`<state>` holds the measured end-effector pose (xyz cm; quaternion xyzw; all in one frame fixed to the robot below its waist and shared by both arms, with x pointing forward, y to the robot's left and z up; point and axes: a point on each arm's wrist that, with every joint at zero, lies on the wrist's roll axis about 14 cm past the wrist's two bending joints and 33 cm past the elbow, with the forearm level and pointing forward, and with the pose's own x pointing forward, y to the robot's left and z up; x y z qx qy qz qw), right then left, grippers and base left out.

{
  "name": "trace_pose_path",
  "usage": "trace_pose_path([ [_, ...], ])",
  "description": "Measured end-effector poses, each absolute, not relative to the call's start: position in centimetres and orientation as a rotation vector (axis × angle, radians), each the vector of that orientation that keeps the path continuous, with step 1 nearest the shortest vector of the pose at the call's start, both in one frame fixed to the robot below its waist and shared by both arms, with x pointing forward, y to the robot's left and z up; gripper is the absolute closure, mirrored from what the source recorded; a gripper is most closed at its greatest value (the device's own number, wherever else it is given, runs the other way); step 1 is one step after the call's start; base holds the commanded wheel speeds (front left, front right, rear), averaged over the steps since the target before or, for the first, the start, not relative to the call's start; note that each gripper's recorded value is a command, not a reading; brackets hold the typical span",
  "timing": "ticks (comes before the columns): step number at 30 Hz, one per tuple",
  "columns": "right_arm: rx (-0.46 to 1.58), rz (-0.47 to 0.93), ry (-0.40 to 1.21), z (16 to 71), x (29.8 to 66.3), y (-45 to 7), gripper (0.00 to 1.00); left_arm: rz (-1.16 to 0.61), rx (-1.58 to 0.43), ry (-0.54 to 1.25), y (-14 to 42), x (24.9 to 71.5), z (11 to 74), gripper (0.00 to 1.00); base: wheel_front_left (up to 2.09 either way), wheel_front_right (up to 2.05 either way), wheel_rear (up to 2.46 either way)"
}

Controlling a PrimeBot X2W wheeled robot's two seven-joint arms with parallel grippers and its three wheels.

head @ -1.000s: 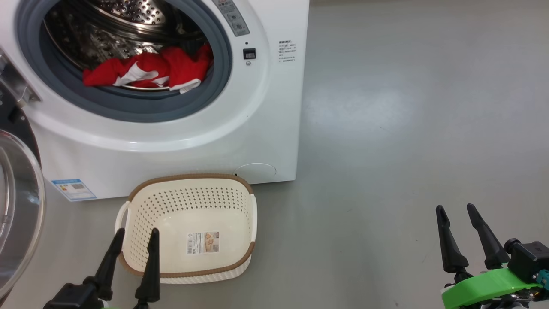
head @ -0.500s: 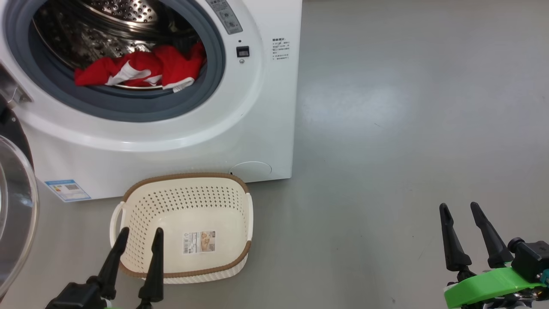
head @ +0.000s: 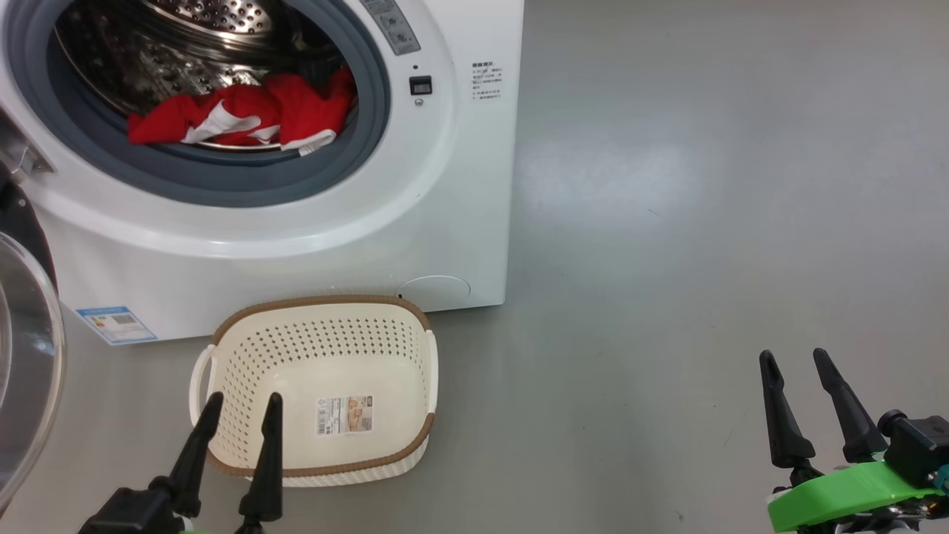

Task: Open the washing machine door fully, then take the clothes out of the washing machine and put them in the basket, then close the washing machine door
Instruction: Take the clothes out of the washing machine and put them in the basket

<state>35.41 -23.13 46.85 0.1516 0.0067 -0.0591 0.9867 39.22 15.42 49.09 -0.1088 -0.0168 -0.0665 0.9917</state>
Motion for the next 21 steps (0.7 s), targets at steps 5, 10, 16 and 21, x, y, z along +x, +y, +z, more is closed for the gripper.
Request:
trace_pose_path([
  [5,0.304,-0.118,0.016,46.77,35.42,-23.11,0.00,-0.136,-0.226,-0.031,15.30,39.26,48.99,0.00,0.19,-0.39,0.20],
  [10,0.305,-0.116,0.017,46.74,35.42,-23.04,0.00,-0.139,-0.234,-0.029,15.19,39.28,48.95,0.00,0.79,-1.08,0.28],
  [16,0.305,-0.114,0.018,46.73,35.43,-22.95,0.00,-0.141,-0.240,-0.029,15.16,39.36,48.97,0.00,1.01,-1.31,0.30],
  [21,0.305,-0.114,0.020,46.67,35.44,-22.94,0.00,-0.144,-0.245,-0.027,15.11,39.40,48.93,0.00,1.06,-1.36,0.30],
])
